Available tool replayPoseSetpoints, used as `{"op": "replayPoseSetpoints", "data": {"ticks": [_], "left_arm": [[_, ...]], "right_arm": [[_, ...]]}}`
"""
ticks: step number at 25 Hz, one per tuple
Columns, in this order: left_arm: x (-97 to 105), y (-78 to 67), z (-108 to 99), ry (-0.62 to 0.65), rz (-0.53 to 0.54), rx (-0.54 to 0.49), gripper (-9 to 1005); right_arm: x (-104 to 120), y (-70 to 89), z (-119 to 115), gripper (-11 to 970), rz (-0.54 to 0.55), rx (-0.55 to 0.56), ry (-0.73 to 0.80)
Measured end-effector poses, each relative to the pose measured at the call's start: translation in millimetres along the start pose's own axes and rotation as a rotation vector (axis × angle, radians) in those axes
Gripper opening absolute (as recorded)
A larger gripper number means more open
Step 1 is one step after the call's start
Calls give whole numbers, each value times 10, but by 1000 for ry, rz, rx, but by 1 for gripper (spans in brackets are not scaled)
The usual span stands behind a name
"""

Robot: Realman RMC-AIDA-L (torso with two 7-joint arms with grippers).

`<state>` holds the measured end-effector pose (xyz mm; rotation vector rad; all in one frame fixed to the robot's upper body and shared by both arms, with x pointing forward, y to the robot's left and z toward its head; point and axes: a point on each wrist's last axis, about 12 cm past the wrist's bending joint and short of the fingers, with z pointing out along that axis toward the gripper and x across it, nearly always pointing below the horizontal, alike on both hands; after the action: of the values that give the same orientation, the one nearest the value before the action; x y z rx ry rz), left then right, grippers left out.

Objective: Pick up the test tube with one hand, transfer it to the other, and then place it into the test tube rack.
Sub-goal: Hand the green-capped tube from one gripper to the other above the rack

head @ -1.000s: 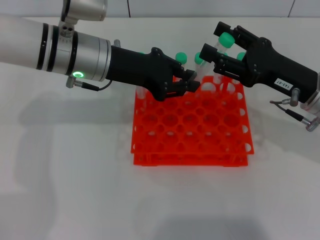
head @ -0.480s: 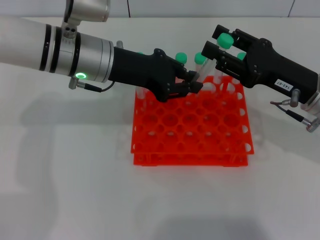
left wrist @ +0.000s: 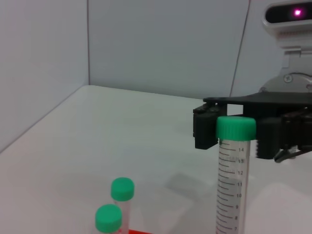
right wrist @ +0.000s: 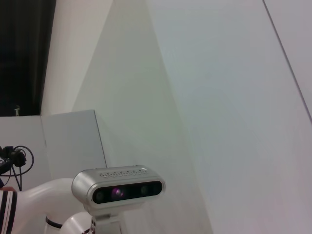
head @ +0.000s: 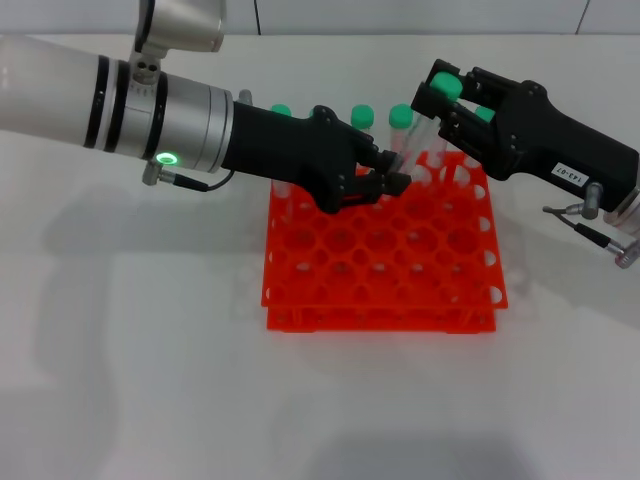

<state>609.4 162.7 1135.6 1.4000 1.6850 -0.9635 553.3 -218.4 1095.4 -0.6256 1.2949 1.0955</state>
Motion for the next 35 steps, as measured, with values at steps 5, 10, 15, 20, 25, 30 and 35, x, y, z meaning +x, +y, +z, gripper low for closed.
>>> {"op": "replayPoseSetpoints", "data": {"ticks": [5, 10, 15, 20, 25, 30, 35], "left_arm": [[0, -8, 10, 1, 1, 5, 232], [6, -12, 4, 0, 2, 3, 236], [1, -12, 0, -1, -11, 2, 240], [-38, 10, -58, -2, -35, -20, 244], [-52, -4, -105, -10, -56, -37, 314], [-86, -46, -141, 5, -70, -23, 427], [-175, -97, -318, 9, -75, -26, 575]], "right_arm": [[-2, -2, 8, 295, -2, -2, 2], [-2, -5, 4, 274, -2, 1, 2], [-7, -12, 2, 257, -3, 6, 0], [-19, -21, 2, 257, -6, 8, -3], [-18, -20, -1, 257, -4, 7, -2], [-28, -22, 3, 257, -4, 4, -6], [-45, -33, -10, 257, -8, 5, -8]]}}
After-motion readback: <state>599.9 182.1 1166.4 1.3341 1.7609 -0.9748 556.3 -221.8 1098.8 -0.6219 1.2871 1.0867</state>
